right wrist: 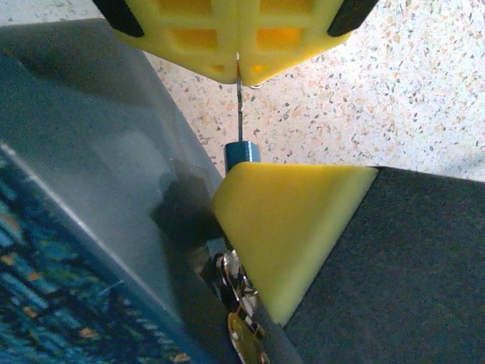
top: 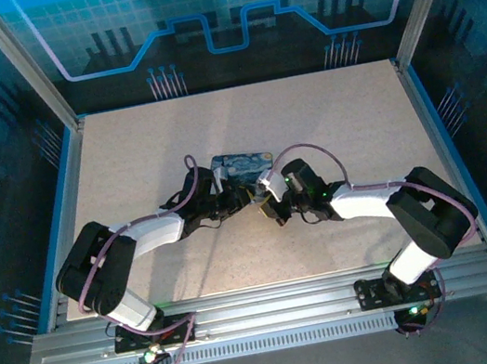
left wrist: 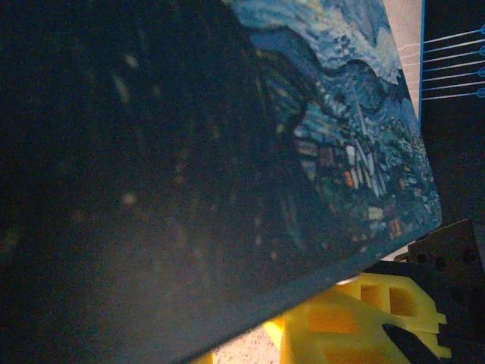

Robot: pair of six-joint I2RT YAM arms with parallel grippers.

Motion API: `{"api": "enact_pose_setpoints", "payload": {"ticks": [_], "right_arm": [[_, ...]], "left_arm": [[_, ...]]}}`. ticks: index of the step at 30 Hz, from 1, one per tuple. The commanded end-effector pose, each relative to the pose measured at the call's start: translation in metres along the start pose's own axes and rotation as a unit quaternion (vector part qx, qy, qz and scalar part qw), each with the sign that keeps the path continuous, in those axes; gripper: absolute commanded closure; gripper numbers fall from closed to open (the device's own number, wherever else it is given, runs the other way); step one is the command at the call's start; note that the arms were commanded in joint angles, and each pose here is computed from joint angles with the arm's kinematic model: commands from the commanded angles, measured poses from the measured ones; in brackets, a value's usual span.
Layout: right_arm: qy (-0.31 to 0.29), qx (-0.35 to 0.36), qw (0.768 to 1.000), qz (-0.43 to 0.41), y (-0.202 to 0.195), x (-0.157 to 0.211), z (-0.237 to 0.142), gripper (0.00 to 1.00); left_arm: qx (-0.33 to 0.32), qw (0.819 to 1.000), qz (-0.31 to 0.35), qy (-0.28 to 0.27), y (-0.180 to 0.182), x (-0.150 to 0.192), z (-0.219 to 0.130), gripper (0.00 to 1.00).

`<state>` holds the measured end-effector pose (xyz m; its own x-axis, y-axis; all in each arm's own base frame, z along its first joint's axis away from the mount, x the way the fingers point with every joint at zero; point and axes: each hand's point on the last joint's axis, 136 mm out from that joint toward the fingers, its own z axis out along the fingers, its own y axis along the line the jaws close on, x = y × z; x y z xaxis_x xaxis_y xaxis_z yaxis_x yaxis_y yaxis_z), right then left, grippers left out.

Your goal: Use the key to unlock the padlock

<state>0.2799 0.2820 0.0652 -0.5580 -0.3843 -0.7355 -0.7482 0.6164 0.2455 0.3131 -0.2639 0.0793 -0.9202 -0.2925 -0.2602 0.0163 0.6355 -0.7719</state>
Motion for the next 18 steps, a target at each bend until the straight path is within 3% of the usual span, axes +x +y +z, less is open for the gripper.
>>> {"api": "enact_pose_setpoints", "payload": {"ticks": [1, 9, 18], "right_arm": [[-0.026, -0.008, 1.0, 0.004, -0.002, -0.018, 0.001, 1.0], [-0.019, -0.011, 1.0, 0.003, -0.002, -0.017, 0.008, 1.0], [-0.054, -0.014, 0.998, 0.003, -0.001, -0.036, 0.002, 1.0]], "left_arm": [[0.016, 1.0, 0.002, 0.003, -0.01, 0.002, 0.001, 0.78], [0.017, 1.0, 0.002, 0.003, -0.01, 0.002, 0.001, 0.78], [0.013, 1.0, 0.002, 0.006, -0.008, 0.003, 0.002, 0.78]]}}
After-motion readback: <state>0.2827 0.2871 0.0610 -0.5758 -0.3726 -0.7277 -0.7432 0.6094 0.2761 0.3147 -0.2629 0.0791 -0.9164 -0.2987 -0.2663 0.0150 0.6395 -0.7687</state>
